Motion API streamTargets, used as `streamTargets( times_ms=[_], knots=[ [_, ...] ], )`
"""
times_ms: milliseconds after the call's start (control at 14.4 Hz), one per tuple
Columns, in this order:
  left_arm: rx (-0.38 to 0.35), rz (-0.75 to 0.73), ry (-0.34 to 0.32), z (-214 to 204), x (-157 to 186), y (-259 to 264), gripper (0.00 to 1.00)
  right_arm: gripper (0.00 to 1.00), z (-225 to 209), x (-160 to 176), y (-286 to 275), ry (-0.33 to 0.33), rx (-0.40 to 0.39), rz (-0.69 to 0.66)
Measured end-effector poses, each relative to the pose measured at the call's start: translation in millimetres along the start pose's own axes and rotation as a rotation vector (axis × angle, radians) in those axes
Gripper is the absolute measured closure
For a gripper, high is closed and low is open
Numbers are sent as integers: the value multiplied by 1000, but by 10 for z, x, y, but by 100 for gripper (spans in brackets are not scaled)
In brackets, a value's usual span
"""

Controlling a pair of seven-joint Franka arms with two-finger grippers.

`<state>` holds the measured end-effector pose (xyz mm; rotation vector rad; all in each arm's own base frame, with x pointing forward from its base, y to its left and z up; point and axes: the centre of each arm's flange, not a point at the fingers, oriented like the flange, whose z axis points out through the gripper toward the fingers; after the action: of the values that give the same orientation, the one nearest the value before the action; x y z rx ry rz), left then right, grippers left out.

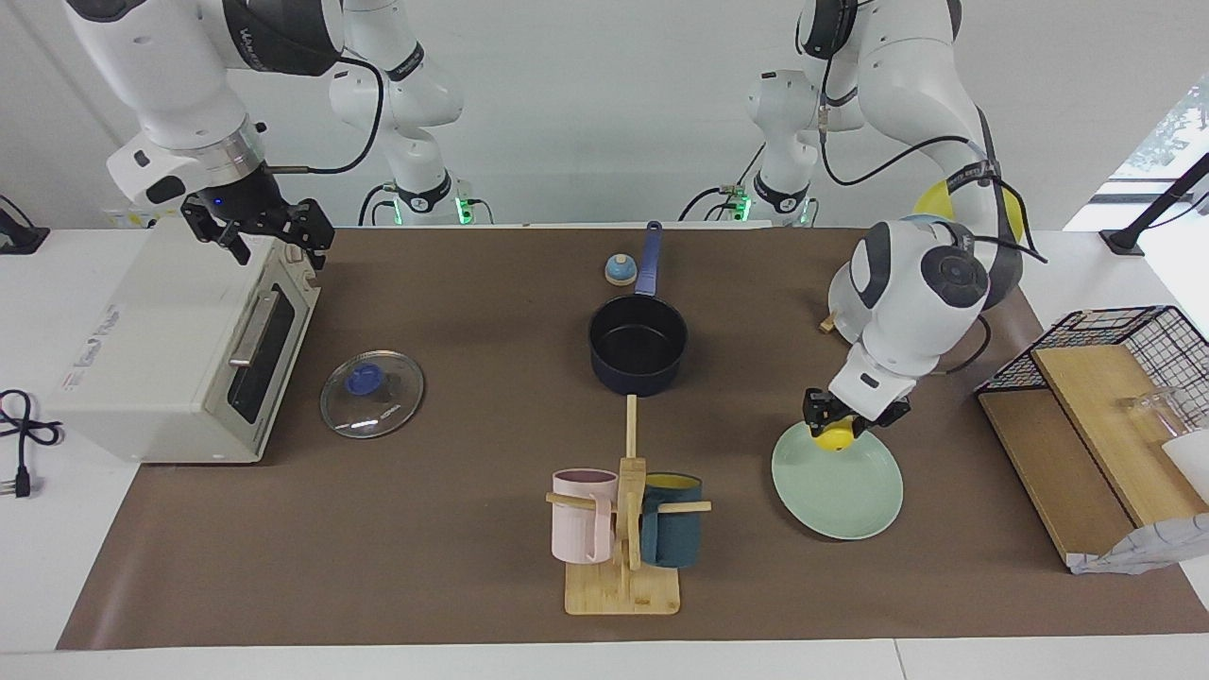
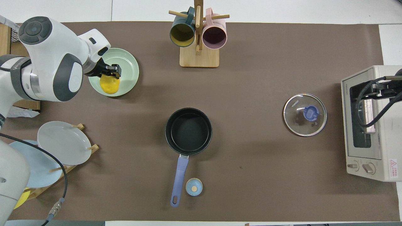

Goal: Transfer potato from pot to plate
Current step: 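Lower the potato onto the green plate and open the left gripper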

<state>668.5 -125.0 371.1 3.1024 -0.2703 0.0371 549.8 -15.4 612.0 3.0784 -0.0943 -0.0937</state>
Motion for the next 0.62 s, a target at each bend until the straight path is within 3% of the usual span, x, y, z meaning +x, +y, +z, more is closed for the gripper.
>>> streamTargets(
  times_ms=[624],
  knots=[
    [-1, 41, 31, 281, 69, -52, 40, 0, -1, -2, -39, -2, 40, -1]
  ],
)
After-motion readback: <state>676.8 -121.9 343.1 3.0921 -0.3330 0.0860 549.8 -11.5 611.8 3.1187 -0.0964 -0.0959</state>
